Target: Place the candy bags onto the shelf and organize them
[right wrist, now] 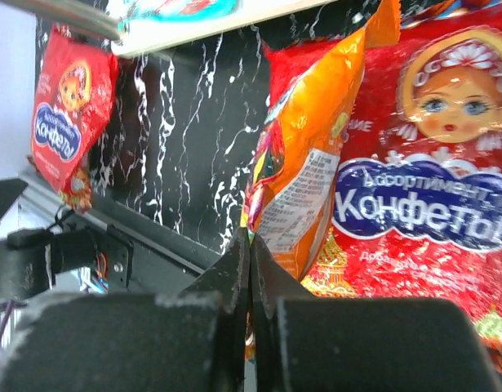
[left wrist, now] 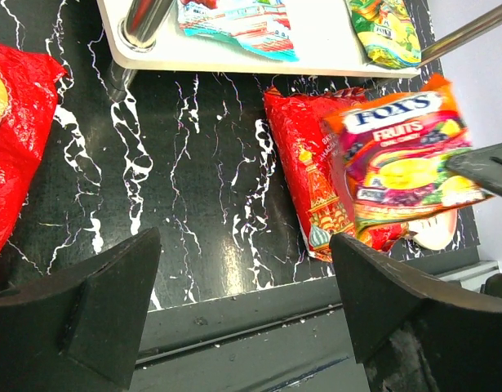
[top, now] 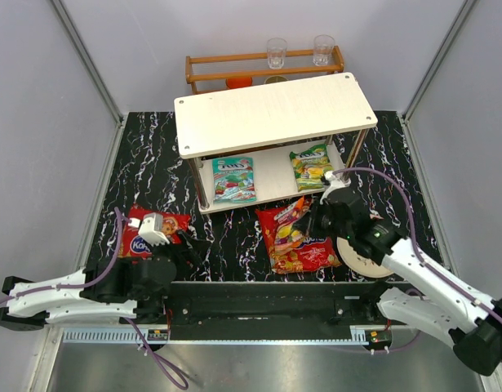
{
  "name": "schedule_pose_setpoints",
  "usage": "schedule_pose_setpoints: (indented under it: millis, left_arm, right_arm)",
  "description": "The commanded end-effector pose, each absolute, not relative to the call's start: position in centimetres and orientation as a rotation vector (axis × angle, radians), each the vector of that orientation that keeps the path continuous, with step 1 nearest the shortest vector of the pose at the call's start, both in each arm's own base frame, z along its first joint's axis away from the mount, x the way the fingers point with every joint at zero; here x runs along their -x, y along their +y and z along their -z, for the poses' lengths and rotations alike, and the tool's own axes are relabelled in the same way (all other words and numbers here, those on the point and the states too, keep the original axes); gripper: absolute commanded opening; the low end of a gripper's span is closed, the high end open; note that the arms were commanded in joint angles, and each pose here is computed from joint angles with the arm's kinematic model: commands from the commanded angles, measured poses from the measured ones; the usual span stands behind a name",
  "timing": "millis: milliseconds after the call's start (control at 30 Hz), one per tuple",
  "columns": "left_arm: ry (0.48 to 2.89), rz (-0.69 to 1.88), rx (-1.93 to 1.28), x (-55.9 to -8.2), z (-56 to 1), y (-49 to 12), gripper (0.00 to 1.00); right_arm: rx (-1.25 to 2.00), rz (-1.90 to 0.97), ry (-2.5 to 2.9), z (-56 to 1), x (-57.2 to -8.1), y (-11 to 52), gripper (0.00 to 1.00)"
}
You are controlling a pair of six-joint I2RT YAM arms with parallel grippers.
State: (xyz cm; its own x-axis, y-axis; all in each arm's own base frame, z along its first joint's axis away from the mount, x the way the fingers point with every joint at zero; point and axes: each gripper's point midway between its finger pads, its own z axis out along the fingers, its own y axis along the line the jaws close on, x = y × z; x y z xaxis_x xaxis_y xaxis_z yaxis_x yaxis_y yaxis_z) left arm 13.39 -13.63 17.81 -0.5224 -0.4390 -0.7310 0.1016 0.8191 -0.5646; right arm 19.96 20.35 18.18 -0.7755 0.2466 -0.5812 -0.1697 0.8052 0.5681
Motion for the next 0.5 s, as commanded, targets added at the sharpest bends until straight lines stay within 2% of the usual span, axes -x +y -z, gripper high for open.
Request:
schedule_pose_setpoints:
  millis: [0,167,300,333,433,467]
  left_arm:
    - [2.005,0.732,0.27,-13.4,-18.2,-14.2,0.88]
    - [2.021,0.733,0.261,-13.2,-18.0,-14.2,0.88]
    - [2.014,0.754,0.267,-13.2,-18.0,-14.5,0.88]
    - [2.012,0.755,0.264,-13.2,-17.9,-14.5,0.88]
    - [2.009,0.759,0.258,-13.2,-17.9,-14.7,0.88]
    - [2.006,0.767,0.259,-13.2,-18.1,-14.9,0.88]
  right_arm:
    - [0.029,-0.905,2.183,-18.3,-21.9,23.2,0.0]
    - [-0.047,-0.711,2.242,-13.8,-23.0,21.0,0.0]
    - [-0.127,-0.532,2.278,-12.1,-23.7,18.5,0.31]
    - [-0.132,-0.507,2.273,-12.0,-23.8,18.1,0.5]
    - [-0.175,-0.428,2.22,-12.8,-24.5,16.6,0.67]
    - [-0.202,-0.398,2.199,-13.2,-24.8,16.0,0.69]
